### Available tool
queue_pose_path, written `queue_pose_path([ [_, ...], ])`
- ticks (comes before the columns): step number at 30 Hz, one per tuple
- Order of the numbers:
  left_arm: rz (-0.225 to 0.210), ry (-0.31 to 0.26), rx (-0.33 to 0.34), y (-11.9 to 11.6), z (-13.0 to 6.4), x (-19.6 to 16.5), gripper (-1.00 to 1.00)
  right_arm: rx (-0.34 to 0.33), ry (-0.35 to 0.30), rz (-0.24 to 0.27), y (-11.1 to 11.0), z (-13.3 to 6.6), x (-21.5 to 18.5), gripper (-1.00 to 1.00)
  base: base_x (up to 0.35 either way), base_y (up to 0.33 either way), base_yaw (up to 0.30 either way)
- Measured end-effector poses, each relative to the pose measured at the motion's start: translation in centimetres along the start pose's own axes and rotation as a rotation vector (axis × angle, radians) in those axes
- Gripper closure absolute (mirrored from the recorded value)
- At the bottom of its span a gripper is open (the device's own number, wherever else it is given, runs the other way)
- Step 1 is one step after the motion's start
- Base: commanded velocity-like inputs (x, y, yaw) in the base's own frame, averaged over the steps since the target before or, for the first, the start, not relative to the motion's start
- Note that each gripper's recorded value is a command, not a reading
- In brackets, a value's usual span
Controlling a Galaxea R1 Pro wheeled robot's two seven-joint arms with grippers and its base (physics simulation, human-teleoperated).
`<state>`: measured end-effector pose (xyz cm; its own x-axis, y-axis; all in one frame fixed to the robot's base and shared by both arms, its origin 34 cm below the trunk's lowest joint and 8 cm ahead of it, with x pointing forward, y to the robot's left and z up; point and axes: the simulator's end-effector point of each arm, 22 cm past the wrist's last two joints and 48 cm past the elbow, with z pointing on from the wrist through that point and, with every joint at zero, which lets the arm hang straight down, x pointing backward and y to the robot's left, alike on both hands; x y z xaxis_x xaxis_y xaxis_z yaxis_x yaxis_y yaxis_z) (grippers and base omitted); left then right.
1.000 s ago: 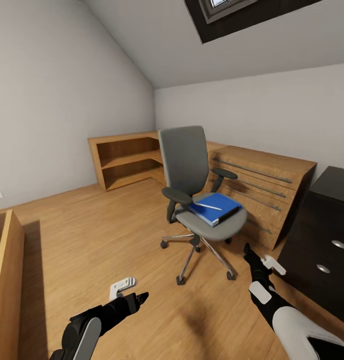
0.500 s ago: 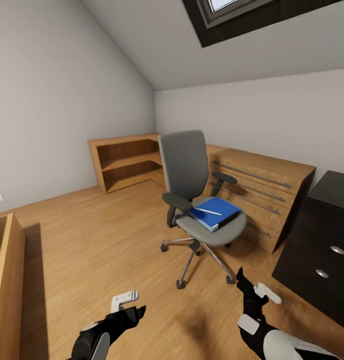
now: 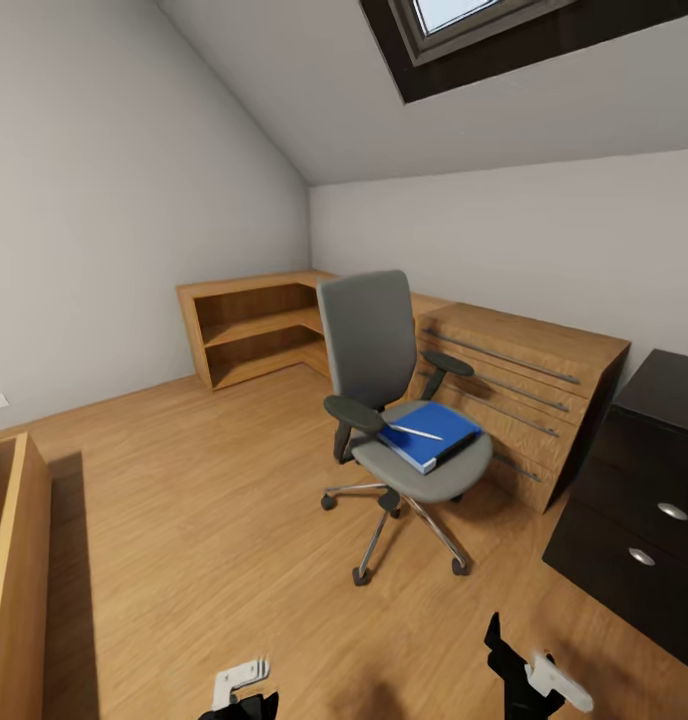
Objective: In the bedroom, organize the workspace by keeping the computer under the desk, ensuring the monitor is on the desk, placing the keyboard on the desk next to the monitor, placing the mouse on the desk next to the keyboard, moving the folder from the swivel chair onto the desk next to the mouse, stacking the notebook on top of the folder with the pen on top of the notebook, and positioning the swivel chair next to the desk.
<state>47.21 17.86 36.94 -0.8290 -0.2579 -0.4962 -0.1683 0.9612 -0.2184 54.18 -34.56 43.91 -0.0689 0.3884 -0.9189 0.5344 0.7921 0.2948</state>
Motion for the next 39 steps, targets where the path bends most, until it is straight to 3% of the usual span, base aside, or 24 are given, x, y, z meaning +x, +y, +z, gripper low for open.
queue_pose_path([
  [7, -0.006, 0.0, -0.018, 0.6, -0.7, 0.1, -1.0, 0.02, 0.002, -0.027, -1.6, -0.5, -1.3, -1.0, 0.0, 0.0, 0.0],
  [10, -0.008, -0.031, -0.029, 0.9, -0.9, 0.1, -1.0, 0.025, 0.005, -0.037, -2.2, -0.6, -1.9, -1.0, 0.0, 0.0, 0.0],
  [12, -0.014, -0.106, -0.038, 1.2, -1.1, -0.6, -1.0, 0.027, 0.008, -0.041, -2.3, -0.7, -2.3, -1.0, 0.0, 0.0, 0.0],
  [14, -0.015, -0.129, -0.045, 1.4, -1.4, -0.5, -1.0, 0.026, 0.01, -0.043, -2.1, -0.7, -2.6, -1.0, 0.0, 0.0, 0.0],
  [19, 0.035, -0.124, -0.058, 1.5, -2.0, 0.1, -1.0, 0.026, 0.011, -0.043, -1.8, -0.9, -3.5, -1.0, 0.0, 0.0, 0.0],
  [23, 0.048, -0.124, -0.07, 1.7, -2.6, -0.3, -1.0, 0.03, 0.009, -0.043, -1.6, -0.9, -4.4, -1.0, 0.0, 0.0, 0.0],
  [39, 0.047, -0.121, -0.088, 1.4, -5.1, -2.3, -1.0, 0.042, 0.008, -0.052, -1.1, -1.0, -7.7, -1.0, 0.0, 0.0, -0.059],
])
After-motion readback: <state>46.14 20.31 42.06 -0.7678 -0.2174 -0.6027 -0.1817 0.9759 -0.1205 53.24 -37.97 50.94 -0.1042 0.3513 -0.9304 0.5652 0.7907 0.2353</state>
